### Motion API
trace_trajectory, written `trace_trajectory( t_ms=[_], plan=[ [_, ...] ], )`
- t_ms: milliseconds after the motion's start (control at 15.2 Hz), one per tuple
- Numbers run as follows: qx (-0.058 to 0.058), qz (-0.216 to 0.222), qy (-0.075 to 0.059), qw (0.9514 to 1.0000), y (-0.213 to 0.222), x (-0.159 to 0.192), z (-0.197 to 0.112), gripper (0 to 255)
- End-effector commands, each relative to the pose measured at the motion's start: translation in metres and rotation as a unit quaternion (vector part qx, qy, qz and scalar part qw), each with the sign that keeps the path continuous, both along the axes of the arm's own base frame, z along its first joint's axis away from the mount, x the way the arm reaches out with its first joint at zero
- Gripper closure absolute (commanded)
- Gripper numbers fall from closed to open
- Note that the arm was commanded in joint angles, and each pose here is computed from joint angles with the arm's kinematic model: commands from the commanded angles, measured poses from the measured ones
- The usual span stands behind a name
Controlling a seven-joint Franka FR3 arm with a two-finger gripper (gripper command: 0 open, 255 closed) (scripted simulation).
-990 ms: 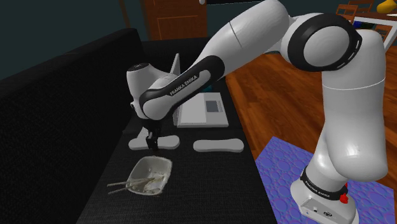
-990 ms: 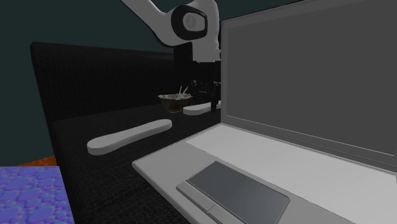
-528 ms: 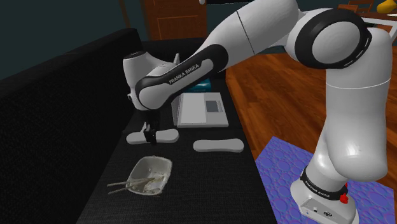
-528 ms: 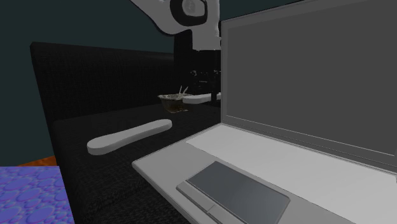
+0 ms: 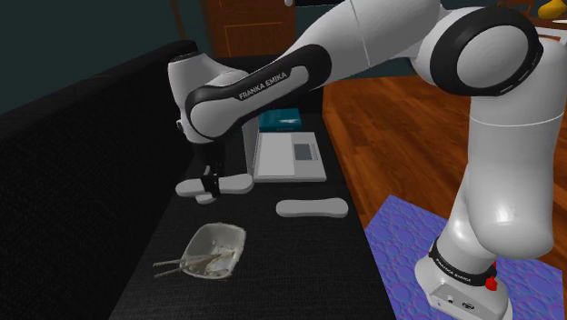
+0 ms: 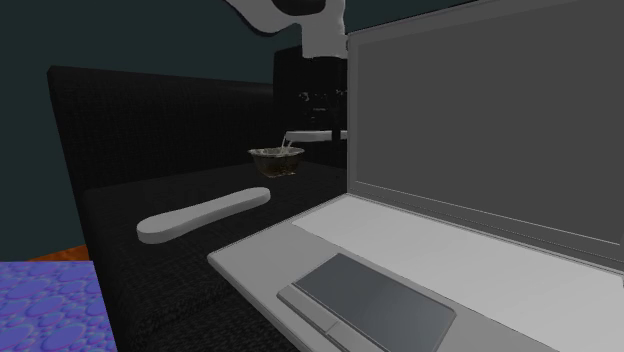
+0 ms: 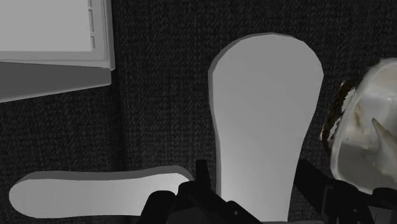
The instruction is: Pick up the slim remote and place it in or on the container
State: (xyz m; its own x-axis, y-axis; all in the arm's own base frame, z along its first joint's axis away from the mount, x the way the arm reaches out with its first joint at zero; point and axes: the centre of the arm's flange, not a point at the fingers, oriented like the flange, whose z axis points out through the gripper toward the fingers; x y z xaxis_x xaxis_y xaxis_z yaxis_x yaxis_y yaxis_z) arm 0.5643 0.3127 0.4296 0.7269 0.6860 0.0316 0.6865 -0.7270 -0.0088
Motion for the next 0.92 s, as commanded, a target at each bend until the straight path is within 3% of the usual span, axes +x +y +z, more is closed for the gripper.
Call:
trace_trajectory(
  t_ms=[0, 726, 858],
  plan=[
    [0.000, 0.000, 0.000, 1.0000, 0.000, 0.000, 0.012, 255],
    [0.000, 0.000, 0.000, 1.0000, 0.000, 0.000, 0.068, 255],
    [0.000, 0.000, 0.000, 1.0000, 0.018, -0.020, 0.069, 255]
  ],
)
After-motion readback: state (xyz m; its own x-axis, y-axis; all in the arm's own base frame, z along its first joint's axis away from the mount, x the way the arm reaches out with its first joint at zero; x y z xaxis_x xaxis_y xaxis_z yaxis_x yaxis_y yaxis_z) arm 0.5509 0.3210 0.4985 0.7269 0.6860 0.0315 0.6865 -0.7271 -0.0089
